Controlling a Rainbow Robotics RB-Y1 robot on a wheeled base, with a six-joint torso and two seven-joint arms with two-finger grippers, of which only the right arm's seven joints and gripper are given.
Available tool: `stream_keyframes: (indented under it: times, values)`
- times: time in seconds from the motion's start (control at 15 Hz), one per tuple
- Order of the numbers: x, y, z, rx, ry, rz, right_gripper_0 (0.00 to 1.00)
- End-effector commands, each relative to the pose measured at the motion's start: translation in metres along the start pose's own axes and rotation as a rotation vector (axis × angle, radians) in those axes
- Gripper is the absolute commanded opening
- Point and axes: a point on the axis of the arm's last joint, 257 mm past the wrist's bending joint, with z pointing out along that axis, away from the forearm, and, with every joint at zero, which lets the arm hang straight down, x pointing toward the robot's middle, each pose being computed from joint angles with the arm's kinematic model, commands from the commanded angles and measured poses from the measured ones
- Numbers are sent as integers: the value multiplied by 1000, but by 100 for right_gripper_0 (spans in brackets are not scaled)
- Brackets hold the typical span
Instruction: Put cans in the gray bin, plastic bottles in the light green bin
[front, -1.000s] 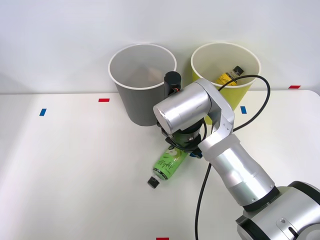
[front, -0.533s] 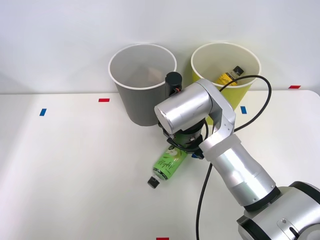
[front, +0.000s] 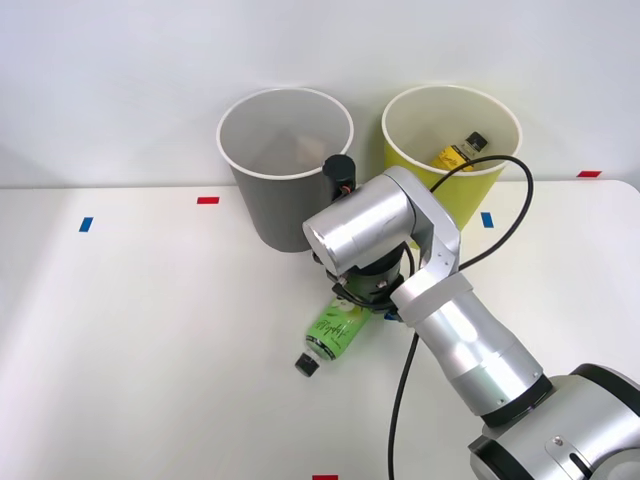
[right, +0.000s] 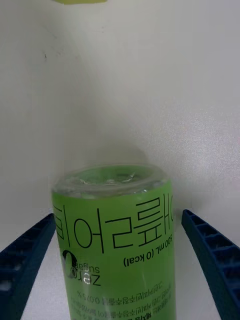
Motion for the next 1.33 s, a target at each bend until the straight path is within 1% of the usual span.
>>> stream_keyframes:
  times: [0.07, 0.2, 0.33, 0.47, 0.53, 0.67, 0.8, 0.87, 1.0, 1.07, 1.2, 1.33]
  values:
    - [0, 1, -1, 7, -29, -22, 0]
    - [1, 1, -1, 10, -35, -42, 0]
    - [-1, 0, 0, 23, -73, -85, 0]
    - [-5, -3, 0, 32, -88, -113, 0]
    - [-8, -9, -5, 52, -108, -156, 0]
    - [-14, -20, -21, 92, -113, -250, 0]
    - [-20, -26, -36, 106, -115, -302, 0]
    - [-25, -24, -42, 89, -126, -313, 0]
    - [-31, -20, -56, 28, -144, -320, 0]
    - [-32, -18, -64, -18, -153, -330, 0]
    - [-36, -5, -89, -136, -192, -356, 0]
    - [-40, 6, -112, -244, -245, -371, 0]
